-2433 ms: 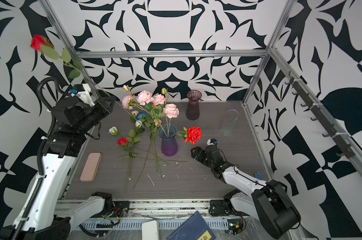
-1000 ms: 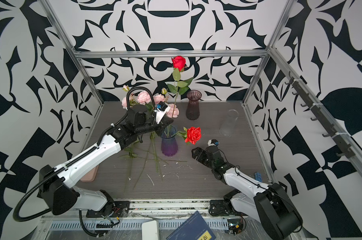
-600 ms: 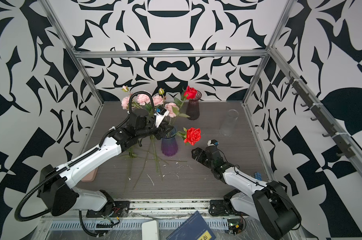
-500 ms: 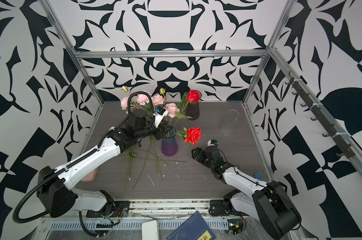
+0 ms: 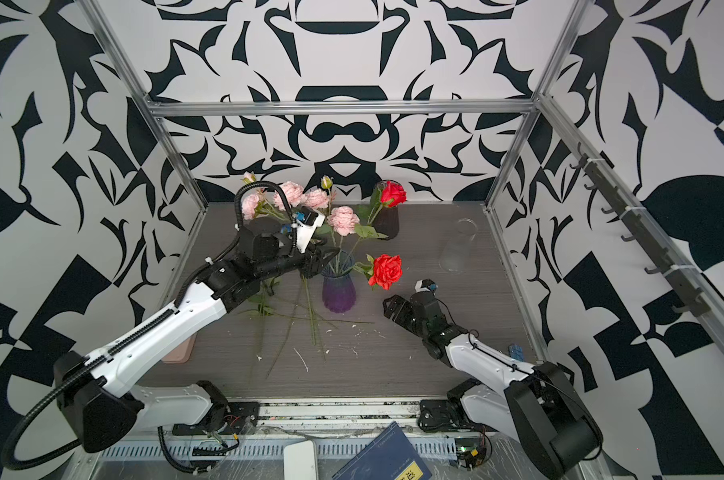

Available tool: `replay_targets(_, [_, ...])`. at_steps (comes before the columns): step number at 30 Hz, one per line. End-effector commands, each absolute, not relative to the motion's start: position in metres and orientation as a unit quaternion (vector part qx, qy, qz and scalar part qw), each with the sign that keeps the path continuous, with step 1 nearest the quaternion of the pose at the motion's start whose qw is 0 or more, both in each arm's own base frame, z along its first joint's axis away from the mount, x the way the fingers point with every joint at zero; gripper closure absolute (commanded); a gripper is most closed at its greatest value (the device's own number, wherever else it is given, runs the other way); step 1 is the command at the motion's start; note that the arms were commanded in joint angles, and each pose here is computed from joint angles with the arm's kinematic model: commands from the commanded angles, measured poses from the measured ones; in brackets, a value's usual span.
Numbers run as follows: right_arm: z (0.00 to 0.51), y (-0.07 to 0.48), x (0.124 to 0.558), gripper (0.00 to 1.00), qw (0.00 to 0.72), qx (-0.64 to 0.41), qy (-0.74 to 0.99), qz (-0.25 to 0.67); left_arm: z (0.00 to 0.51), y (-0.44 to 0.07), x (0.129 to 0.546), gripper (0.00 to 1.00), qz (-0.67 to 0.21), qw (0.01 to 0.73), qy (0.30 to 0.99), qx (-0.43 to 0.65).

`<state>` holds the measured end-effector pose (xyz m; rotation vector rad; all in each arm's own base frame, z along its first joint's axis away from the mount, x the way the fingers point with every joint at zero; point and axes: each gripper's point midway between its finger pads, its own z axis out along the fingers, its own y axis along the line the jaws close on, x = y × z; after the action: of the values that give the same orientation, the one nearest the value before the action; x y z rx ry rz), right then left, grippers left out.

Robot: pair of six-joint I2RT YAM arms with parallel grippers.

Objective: Arrange the flowers into the vase

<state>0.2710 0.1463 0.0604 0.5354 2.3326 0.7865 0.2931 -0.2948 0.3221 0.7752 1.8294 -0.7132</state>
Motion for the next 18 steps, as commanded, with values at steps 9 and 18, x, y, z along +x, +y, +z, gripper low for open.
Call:
replay_targets(9, [0.081, 0.152, 0.283, 0.07, 0.33, 0.196, 0.868, 0.316, 0.258, -0.216, 0.248, 0.49, -0.235, 0.246, 0.933, 0.118])
replay_targets(18, [0.089, 0.155, 0.281, 0.08, 0.337, 0.183, 0.863, 0.329, 0.238, -0.243, 0.245, 0.52, -0.302, 0.174, 0.935, 0.07])
